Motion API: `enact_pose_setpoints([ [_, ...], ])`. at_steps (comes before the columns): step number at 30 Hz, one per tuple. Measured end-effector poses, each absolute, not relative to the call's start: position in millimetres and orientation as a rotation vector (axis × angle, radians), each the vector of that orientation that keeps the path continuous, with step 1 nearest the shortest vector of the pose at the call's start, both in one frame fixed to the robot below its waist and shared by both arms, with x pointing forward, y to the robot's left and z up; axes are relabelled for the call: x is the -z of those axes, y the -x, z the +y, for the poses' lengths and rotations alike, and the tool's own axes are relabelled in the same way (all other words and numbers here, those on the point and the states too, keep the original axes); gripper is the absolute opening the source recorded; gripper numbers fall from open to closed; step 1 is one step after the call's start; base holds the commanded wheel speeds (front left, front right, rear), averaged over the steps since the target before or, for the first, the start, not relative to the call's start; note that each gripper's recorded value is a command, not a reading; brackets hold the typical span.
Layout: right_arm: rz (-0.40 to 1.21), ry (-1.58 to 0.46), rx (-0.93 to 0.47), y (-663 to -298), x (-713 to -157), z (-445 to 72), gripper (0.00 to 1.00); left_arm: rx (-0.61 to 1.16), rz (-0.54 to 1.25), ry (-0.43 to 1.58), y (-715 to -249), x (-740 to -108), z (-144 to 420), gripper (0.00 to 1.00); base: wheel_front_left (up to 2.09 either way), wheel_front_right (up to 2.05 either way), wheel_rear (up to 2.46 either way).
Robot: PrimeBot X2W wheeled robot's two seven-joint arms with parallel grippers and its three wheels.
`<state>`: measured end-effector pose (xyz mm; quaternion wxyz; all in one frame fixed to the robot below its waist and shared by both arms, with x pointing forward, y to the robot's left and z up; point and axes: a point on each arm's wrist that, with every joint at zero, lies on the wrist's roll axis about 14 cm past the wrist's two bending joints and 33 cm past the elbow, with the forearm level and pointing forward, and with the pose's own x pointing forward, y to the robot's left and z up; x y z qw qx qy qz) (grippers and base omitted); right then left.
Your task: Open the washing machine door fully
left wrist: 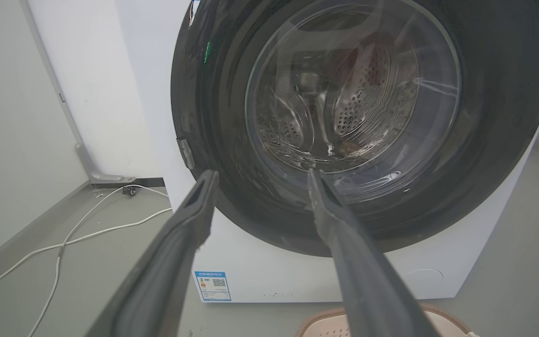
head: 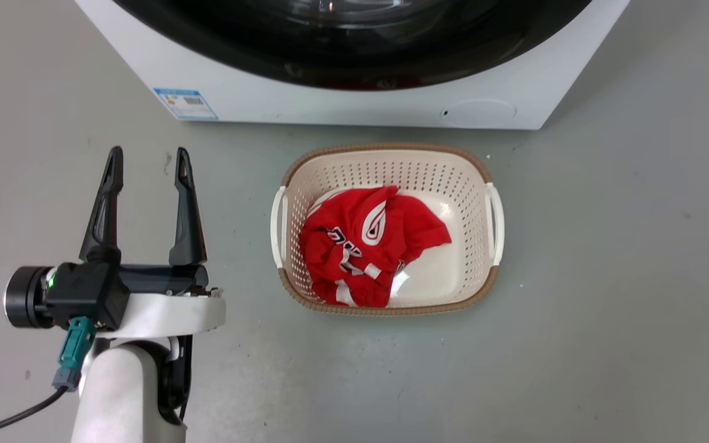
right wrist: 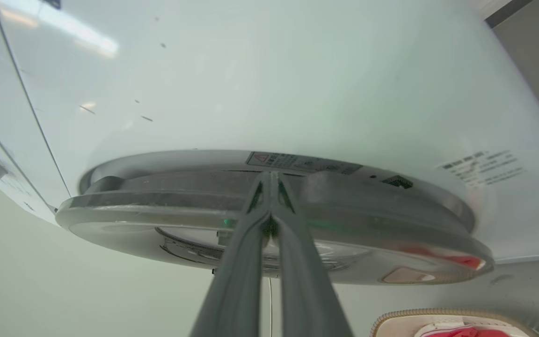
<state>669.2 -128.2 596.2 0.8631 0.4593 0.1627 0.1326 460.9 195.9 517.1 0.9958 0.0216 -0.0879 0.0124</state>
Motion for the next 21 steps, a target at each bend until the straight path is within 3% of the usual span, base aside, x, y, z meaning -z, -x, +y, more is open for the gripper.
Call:
enact_pose_setpoints([
  [10,0.472,-0.943,-0.321,-681.0,-576.3,-106.5,0.00,-0.040,-0.150,-0.043,-468.0,-504.6,201.0,1.00,0.00,0.00,0.00],
  [21,0.690,-0.975,-0.499,-652.8,-572.7,-71.0,0.00,-0.038,-0.156,-0.027,-466.8,-508.1,198.2,1.00,0.00,0.00,0.00],
])
